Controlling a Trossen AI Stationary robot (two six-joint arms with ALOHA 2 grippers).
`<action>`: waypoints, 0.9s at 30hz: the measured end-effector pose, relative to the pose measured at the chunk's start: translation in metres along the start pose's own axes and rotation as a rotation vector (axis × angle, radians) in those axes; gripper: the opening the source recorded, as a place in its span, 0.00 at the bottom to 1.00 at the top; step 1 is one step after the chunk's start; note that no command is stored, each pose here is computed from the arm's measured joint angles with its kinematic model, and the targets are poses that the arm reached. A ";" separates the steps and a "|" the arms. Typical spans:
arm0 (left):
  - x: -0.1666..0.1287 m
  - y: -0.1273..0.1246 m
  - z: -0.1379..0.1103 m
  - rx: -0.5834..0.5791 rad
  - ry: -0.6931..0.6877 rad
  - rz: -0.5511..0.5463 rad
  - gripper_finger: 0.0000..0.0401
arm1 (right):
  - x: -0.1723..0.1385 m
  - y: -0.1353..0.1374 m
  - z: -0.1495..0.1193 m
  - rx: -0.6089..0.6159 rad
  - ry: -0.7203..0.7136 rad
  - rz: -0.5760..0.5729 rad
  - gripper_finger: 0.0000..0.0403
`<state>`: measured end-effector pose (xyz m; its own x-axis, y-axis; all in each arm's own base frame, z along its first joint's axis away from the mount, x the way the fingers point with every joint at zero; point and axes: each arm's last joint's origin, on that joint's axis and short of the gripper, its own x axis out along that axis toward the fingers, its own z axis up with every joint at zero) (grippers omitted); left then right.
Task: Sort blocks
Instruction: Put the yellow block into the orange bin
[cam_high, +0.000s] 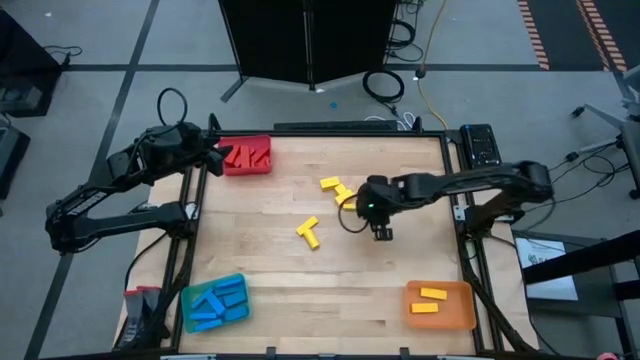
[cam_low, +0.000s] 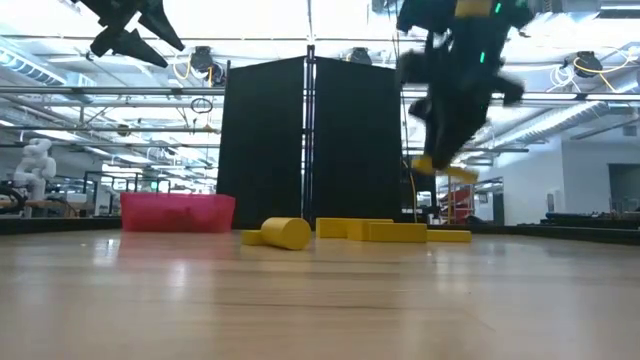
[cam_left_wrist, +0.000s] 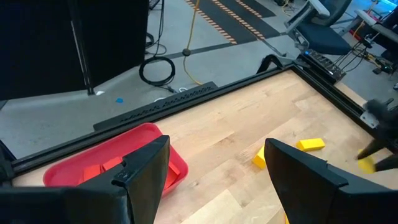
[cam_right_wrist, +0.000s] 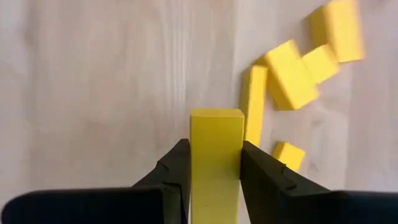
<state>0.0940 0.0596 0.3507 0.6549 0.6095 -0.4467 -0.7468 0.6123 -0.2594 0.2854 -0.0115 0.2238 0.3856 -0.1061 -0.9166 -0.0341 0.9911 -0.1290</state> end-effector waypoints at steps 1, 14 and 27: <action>0.000 0.000 0.000 0.000 0.000 0.000 0.67 | -0.012 0.001 0.001 0.034 -0.028 0.001 0.22; 0.000 0.000 0.000 0.001 -0.001 0.002 0.67 | -0.114 0.091 -0.062 0.363 0.018 0.057 0.22; 0.000 0.000 0.000 0.001 -0.003 0.004 0.67 | -0.109 0.195 -0.105 0.529 0.120 0.075 0.22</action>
<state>0.0940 0.0597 0.3508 0.6525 0.6131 -0.4454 -0.7491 0.6105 -0.2571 0.1400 0.1849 0.2592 0.2907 -0.0113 -0.9567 0.4227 0.8986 0.1179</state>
